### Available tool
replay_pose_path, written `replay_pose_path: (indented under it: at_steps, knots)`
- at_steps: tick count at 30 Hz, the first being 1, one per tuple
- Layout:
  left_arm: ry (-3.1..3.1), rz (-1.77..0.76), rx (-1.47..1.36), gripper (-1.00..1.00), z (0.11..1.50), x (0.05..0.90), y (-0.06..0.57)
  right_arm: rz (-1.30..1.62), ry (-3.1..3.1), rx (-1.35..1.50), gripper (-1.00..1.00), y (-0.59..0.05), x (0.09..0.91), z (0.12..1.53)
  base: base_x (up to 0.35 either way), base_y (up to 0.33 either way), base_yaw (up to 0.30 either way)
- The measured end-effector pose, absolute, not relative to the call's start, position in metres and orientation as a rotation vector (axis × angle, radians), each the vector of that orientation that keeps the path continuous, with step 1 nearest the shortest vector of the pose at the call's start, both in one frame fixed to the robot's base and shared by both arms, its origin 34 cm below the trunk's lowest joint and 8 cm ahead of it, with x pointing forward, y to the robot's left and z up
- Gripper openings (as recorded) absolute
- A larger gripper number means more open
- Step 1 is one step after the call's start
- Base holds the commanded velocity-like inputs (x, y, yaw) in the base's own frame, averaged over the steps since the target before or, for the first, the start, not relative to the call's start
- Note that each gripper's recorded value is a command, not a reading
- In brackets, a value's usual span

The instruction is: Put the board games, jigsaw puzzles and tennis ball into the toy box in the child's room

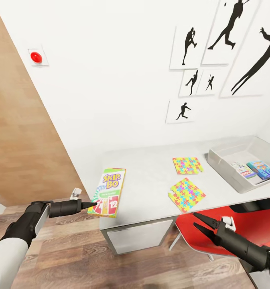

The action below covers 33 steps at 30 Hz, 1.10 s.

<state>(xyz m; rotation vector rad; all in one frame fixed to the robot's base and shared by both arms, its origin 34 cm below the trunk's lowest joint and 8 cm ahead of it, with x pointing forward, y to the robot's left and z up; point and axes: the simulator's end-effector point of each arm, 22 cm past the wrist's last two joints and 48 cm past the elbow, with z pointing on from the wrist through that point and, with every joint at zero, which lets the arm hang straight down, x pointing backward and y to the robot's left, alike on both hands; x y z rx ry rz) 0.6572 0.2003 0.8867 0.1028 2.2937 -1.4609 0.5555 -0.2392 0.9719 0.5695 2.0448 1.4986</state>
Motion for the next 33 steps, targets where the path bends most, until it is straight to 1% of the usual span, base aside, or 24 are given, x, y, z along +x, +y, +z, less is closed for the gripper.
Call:
replay_pose_path:
  at_steps: [3,8,18,33]
  knots:
    - [2.259,-1.52,0.122,-1.0,0.899,0.652,0.196,1.499,1.992,0.595,1.0,-0.257,0.551,0.982,0.0,0.0,-0.032]
    - [2.224,-1.565,0.138,-1.0,0.913,0.648,0.193,1.485,1.942,0.621,1.0,-0.275,0.546,0.994,0.0,0.0,-0.172]
    - [2.168,-1.633,0.17,-1.0,0.941,0.639,0.195,1.482,1.929,0.62,1.0,-0.278,0.541,1.005,0.0,0.0,-0.22]
    - [2.15,-1.629,0.19,-1.0,0.96,0.634,0.199,1.484,1.917,0.607,1.0,-0.277,0.536,1.019,0.0,0.0,-0.224]
